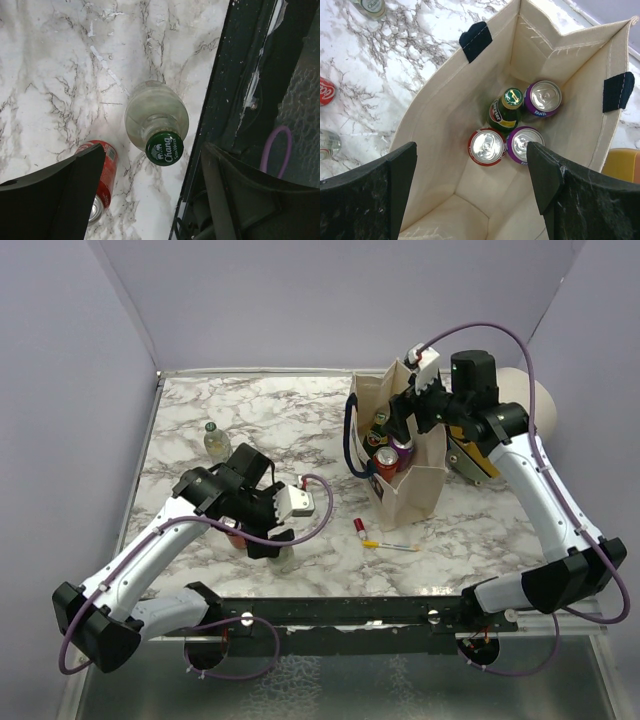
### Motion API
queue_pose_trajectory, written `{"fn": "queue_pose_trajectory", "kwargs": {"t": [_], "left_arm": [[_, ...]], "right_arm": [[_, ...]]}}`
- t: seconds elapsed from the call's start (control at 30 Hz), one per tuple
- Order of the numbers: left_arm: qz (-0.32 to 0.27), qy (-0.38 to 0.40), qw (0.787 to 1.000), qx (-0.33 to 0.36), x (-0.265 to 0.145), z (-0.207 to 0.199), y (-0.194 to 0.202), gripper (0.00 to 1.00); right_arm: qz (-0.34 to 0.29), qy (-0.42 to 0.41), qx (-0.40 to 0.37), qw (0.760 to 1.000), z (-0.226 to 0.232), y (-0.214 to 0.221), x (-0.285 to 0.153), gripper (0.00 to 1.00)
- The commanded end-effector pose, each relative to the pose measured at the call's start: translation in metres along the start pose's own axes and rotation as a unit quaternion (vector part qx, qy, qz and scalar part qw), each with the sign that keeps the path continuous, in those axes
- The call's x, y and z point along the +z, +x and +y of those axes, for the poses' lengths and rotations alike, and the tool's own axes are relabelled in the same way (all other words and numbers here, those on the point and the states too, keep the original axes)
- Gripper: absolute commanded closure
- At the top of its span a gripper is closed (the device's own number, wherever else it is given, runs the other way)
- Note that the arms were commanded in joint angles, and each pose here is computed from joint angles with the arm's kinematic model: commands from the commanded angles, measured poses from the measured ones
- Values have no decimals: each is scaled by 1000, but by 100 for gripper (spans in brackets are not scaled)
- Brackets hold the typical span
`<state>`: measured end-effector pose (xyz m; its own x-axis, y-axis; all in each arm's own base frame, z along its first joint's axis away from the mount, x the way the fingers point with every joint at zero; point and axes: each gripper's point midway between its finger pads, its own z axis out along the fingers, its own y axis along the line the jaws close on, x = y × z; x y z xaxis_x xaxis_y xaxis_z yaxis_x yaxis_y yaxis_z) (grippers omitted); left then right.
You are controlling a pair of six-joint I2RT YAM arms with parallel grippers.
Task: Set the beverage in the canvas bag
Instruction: Pick up the drink from the center of the board.
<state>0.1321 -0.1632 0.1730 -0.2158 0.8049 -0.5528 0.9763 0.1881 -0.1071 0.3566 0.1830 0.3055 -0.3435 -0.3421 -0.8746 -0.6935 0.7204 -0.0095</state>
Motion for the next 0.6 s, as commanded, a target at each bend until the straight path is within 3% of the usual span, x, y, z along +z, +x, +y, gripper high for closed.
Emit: {"fn": "queue_pose_trajectory", "kwargs": {"t": [0.0, 0.4, 0.57], "left_arm": [[-6, 26, 999, 18, 7, -7, 1, 23], [-18, 29, 999, 36, 22, -5, -2, 40], [-17, 29, 998, 45, 23, -3, -4, 51]], "right_arm": [[-19, 16, -16, 1000, -3, -7, -15, 10], [-17, 18, -22, 999, -2, -2, -16, 10], [-14, 20, -25, 999, -2, 1, -17, 10]]}}
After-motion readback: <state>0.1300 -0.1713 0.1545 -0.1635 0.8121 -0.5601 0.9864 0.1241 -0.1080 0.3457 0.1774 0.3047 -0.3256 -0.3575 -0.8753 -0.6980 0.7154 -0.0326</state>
